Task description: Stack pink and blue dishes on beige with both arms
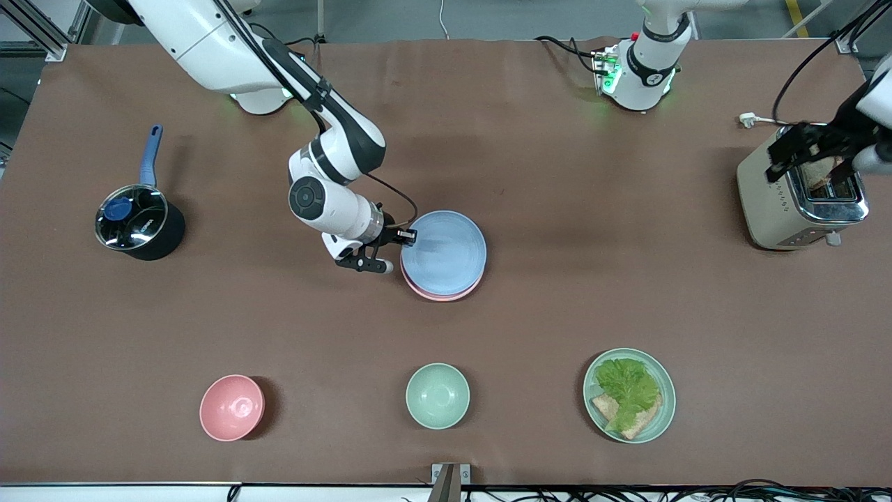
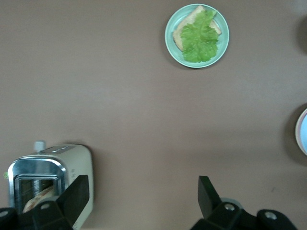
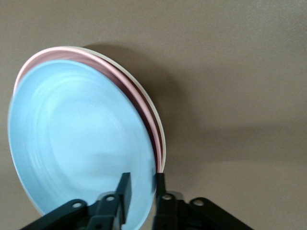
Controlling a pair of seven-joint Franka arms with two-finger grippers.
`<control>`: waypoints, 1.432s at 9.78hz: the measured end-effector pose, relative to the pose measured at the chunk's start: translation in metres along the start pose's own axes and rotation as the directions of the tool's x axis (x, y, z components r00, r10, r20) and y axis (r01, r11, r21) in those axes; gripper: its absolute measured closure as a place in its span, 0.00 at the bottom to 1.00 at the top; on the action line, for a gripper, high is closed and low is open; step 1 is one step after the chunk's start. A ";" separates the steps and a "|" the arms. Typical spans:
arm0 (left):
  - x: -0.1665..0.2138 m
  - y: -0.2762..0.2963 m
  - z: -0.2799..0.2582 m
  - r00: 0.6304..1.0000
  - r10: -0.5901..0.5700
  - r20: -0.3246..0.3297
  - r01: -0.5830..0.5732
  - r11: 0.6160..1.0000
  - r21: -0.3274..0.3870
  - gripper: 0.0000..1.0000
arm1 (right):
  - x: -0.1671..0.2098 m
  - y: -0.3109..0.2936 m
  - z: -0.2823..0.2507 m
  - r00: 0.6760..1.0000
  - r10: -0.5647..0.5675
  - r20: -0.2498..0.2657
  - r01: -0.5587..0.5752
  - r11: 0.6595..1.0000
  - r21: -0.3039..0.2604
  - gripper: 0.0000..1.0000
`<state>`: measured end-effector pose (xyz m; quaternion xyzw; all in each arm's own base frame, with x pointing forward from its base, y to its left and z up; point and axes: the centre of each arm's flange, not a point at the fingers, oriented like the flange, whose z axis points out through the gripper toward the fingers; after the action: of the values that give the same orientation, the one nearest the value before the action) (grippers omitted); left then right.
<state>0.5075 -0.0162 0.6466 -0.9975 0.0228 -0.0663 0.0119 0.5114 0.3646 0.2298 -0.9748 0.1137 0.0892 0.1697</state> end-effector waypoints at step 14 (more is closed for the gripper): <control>0.034 -0.005 -0.042 0.996 -0.061 0.064 0.063 0.998 -0.022 0.00 | 0.027 0.199 -0.515 0.959 -0.019 -0.283 -0.079 0.941 -0.330 0.00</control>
<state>0.5355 -0.0133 0.6925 -0.9994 -0.0079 -0.0347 -0.0017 0.5570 -0.0039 0.6397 -0.9902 0.1348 -0.0297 -0.0194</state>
